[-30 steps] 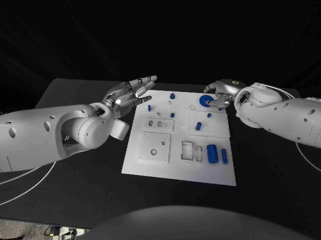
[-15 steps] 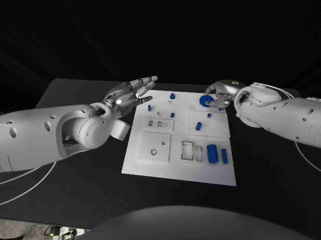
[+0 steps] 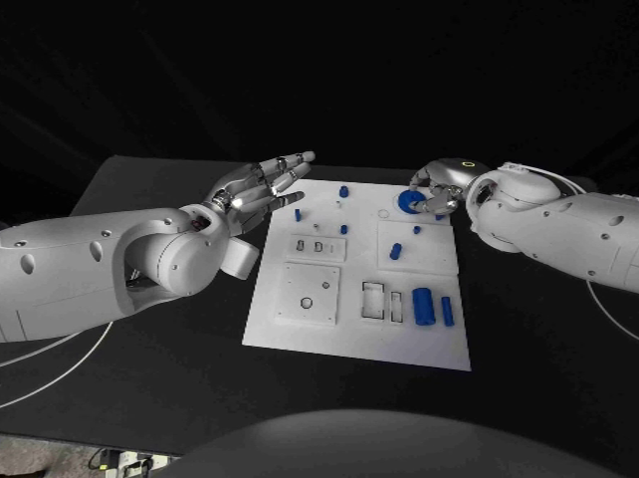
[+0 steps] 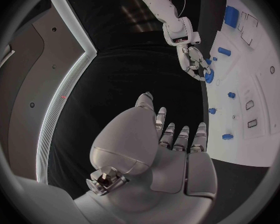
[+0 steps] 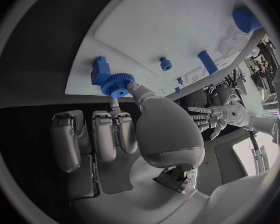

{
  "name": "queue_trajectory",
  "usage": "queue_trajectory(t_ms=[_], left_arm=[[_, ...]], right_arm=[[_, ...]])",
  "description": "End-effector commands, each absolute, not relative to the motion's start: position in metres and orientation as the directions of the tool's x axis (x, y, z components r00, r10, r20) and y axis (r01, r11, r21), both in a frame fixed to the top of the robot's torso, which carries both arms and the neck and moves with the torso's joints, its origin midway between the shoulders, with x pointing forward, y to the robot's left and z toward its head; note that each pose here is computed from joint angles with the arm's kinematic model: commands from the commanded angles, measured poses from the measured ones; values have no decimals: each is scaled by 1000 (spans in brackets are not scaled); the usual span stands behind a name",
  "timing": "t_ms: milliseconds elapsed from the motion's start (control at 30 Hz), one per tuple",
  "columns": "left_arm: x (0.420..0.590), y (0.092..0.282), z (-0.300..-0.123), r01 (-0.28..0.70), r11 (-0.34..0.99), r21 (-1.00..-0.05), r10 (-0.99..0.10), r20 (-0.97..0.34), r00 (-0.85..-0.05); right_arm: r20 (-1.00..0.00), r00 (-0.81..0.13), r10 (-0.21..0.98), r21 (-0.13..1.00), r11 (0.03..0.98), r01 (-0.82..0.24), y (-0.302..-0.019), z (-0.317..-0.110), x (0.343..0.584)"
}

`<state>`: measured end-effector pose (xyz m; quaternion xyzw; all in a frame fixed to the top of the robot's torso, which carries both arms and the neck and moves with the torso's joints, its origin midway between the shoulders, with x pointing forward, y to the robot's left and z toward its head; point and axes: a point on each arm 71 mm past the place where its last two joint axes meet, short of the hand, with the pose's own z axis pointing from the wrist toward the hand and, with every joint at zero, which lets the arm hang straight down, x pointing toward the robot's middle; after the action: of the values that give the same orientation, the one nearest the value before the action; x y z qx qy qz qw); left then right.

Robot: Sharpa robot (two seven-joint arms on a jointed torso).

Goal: Assemble the parts on the task board

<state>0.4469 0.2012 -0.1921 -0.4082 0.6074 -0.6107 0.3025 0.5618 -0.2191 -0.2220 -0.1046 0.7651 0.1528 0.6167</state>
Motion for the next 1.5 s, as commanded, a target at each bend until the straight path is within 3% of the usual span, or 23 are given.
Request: queue_trajectory(t_ms=[33,533,1100,1500], left_arm=[[446,198,-191,-124,-87,-988,-853,138,-503],[446,199,-191,-125,-87,-988,-853,139,-504],[446,198,-191,-126,-87,-988,-852,140,-505],[447,200,-192,-127,-86,-988,-854,139,-502]], right_arm=[[-968,-250,-12,79,934,-349,-220,-227,561],[-978,-207,36,115,915,-386,-218,-222,561],[-986,-147,75,133,889,-438,-208,-186,562],[-984,-158,86,153,863,-481,-189,-180,558]])
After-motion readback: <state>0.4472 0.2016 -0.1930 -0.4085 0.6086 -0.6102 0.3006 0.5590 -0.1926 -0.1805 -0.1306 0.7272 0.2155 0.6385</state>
